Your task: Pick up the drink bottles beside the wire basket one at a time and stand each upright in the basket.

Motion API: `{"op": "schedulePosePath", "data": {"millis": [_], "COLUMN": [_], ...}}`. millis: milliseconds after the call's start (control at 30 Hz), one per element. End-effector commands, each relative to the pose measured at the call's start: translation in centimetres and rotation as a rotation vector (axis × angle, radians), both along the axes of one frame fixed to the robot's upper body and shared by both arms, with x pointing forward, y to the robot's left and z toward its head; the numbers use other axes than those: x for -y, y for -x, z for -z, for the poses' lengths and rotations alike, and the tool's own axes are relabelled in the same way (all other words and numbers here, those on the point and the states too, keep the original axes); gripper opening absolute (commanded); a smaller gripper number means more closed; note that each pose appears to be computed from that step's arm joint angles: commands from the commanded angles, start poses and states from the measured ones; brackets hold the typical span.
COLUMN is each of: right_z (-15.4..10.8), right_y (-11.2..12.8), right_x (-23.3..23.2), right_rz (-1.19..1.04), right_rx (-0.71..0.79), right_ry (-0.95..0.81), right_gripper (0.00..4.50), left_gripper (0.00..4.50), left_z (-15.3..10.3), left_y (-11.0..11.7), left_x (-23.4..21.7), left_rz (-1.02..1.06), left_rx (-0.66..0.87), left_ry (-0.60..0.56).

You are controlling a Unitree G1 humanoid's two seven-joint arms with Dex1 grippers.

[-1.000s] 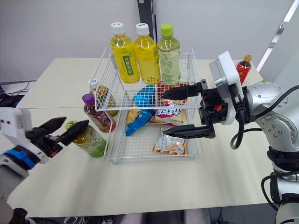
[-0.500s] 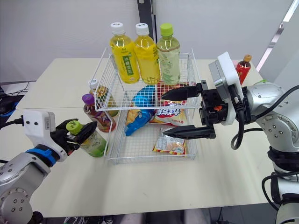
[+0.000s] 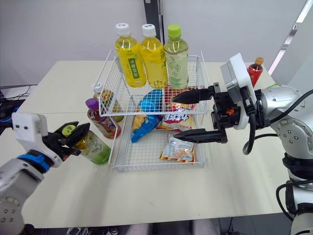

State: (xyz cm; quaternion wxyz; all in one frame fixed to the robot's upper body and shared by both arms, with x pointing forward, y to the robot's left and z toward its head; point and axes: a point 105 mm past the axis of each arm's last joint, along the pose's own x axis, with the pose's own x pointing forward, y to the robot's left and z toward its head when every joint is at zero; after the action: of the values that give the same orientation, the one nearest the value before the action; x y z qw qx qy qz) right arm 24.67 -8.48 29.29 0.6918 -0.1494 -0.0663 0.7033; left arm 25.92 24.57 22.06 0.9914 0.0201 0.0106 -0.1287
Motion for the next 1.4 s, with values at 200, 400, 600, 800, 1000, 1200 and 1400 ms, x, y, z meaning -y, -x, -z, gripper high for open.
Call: {"op": "schedulePosePath", "data": {"millis": [200, 400, 600, 800, 1000, 1200, 1400], "right_z": [-1.7, -2.1, -2.4, -2.6, -2.5, -2.3, -2.4], "right_y": [-0.3, -0.5, -0.5, -0.4, -0.3, -0.5, -0.8], "right_x": [1.4, 2.3, 3.0, 3.6, 4.0, 4.6, 5.4], "right_rz": [0.045, 0.098, 0.149, 0.207, 0.248, 0.291, 0.348], "right_rx": [0.071, 0.074, 0.071, 0.069, 0.066, 0.071, 0.084], "right_ry": [0.001, -0.001, 0.000, -0.008, -0.014, -0.025, -0.033], "right_gripper": [4.50, 4.50, 4.50, 4.50, 4.50, 4.50, 4.50], "left_gripper": [1.39, 1.39, 1.39, 1.39, 1.39, 1.39, 1.39], "left_z": [-11.6, -18.5, -22.5, -22.4, -21.2, -19.9, -18.7], "left_y": [1.0, 1.1, 0.7, -0.4, -3.2, -5.8, -7.4], "left_x": [-1.9, -0.9, 2.9, 8.3, 12.8, 16.3, 19.1], "left_rz": [0.214, 0.359, 0.589, 0.827, 0.910, 0.949, 0.985], "left_rx": [0.115, 0.195, 0.216, 0.145, 0.142, 0.140, 0.131], "left_ry": [-0.053, -0.035, -0.026, -0.107, -0.178, -0.190, -0.199]}}
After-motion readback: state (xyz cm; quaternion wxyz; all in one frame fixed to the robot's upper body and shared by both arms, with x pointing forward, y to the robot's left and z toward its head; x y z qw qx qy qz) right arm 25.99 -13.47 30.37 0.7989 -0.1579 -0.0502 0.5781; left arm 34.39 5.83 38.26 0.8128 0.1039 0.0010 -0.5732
